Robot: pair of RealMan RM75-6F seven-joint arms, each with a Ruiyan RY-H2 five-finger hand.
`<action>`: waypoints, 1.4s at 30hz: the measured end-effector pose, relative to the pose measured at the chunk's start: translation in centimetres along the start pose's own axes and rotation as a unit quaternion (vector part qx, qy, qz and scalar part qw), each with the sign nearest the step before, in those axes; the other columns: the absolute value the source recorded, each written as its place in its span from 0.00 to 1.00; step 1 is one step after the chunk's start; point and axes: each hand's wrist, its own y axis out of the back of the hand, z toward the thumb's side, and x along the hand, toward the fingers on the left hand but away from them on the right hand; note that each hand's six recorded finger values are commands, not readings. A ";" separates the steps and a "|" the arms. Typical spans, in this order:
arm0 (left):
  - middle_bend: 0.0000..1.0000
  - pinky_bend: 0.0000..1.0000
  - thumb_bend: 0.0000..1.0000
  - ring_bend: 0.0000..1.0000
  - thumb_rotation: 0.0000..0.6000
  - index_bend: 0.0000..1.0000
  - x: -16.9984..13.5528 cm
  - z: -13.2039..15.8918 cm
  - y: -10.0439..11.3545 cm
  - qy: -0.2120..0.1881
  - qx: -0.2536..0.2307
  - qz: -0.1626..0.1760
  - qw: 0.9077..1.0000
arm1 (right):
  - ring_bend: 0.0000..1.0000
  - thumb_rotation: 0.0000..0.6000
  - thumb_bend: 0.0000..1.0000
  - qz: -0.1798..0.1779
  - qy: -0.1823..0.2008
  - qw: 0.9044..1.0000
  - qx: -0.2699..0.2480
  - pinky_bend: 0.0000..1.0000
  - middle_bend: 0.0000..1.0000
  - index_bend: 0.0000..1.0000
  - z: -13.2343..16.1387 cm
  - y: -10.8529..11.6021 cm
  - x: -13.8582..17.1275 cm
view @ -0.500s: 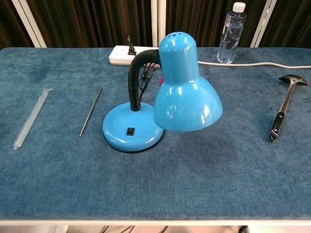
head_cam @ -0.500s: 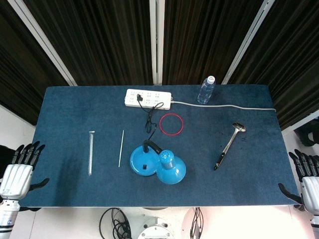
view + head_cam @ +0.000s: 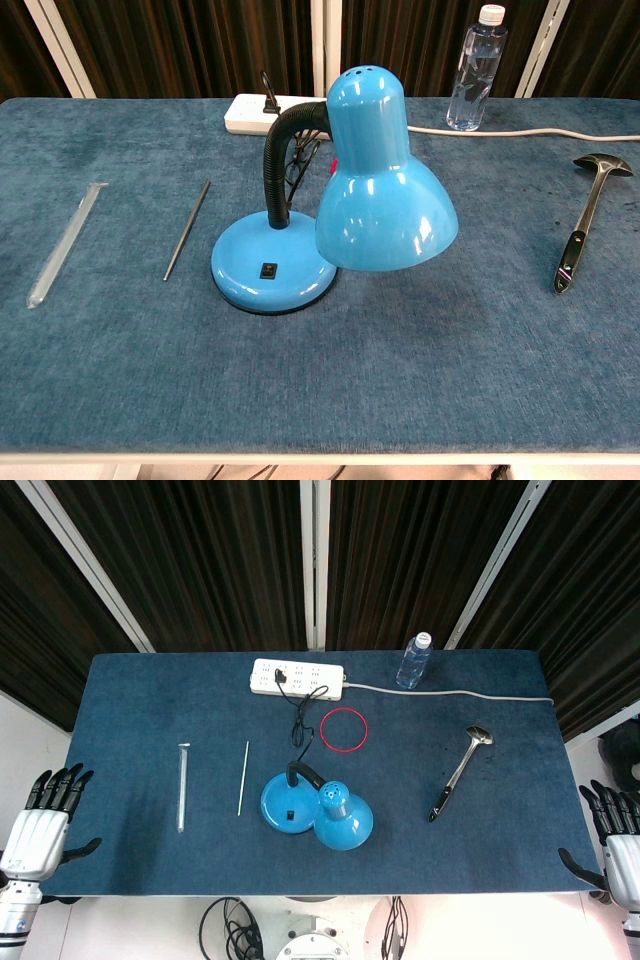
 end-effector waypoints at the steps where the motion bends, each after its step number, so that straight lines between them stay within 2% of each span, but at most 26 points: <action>1: 0.01 0.01 0.00 0.00 1.00 0.07 0.0 0.1 0.0 -0.001 0.000 -0.001 1.000 | 0.00 1.00 0.17 0.000 0.000 1.000 0.000 0.00 0.00 0.00 0.0 0.0 0.0; 3: 0.13 0.11 0.00 0.05 1.00 0.07 0.1 0.3 -0.1 -0.003 0.000 -0.003 1.000 | 0.00 1.00 0.17 0.001 0.000 1.000 -0.001 0.00 0.00 0.00 0.0 -0.1 -0.1; 5: 0.38 0.31 0.03 0.23 1.00 0.06 0.1 0.5 -0.4 -0.005 0.004 -0.008 1.000 | 0.00 1.00 0.17 0.003 0.000 1.000 0.000 0.00 0.00 0.00 0.0 -0.2 -0.1; 6: 0.49 0.41 0.07 0.36 1.00 0.06 0.2 0.6 -0.6 -0.006 0.007 -0.013 1.000 | 0.00 1.00 0.17 0.005 0.000 1.000 0.000 0.00 0.00 0.00 0.0 -0.2 -0.1; 7: 0.57 0.50 0.11 0.46 1.00 0.06 0.2 0.7 -0.8 -0.007 0.010 -0.019 1.000 | 0.00 1.00 0.17 0.006 0.000 1.000 0.000 0.00 0.00 0.00 0.0 -0.3 -0.1; 9: 0.66 0.64 0.21 0.65 1.00 0.06 0.3 1.1 -1.6 -0.012 0.016 -0.037 0.999 | 0.00 1.00 0.17 0.006 -0.002 1.000 -0.001 0.00 0.00 0.00 -0.1 -0.3 -0.1; 11: 0.72 0.69 0.30 0.72 1.00 0.06 0.4 1.8 -2.3 -0.022 0.016 -0.054 0.998 | 0.00 1.00 0.17 0.004 -0.004 1.000 -0.005 0.00 0.00 0.00 -0.2 -0.2 0.0; 13: 0.74 0.70 0.35 0.73 1.00 0.07 0.6 2.8 -3.0 -0.039 0.014 -0.063 0.997 | 0.00 1.00 0.17 0.002 -0.006 1.000 -0.005 0.00 0.00 0.00 -0.4 -0.1 0.1; 17: 0.74 0.70 0.38 0.74 1.00 0.08 0.9 5.3 -4.0 -0.080 0.014 -0.065 0.995 | 0.00 1.00 0.17 0.003 -0.004 1.000 -0.006 0.00 0.00 0.00 -0.3 -0.1 0.2; 20: 0.75 0.70 0.38 0.74 1.00 0.08 1.1 7.5 -5.2 -0.114 0.013 -0.080 0.990 | 0.00 1.00 0.17 0.006 0.000 1.000 -0.007 0.00 0.00 0.00 -0.1 -0.3 0.1; 26: 0.75 0.70 0.39 0.74 1.00 0.08 1.8 13.0 -8.1 -0.189 0.020 -0.120 0.974 | 0.00 1.00 0.17 0.004 0.002 1.000 -0.009 0.00 0.00 0.00 0.1 -0.2 0.2; 30: 0.75 0.70 0.40 0.74 1.00 0.07 2.5 16.9 -8.9 -0.234 0.021 -0.127 0.964 | 0.00 1.00 0.17 -0.001 -0.004 1.000 -0.009 0.00 0.00 0.00 -0.3 0.3 0.3; 42: 0.76 0.70 0.42 0.75 1.00 0.07 4.8 22.0 -10.8 -0.269 0.020 -0.168 0.948 | 0.00 1.00 0.17 -0.002 -0.012 1.000 -0.014 0.00 0.00 0.00 -1.1 0.4 0.3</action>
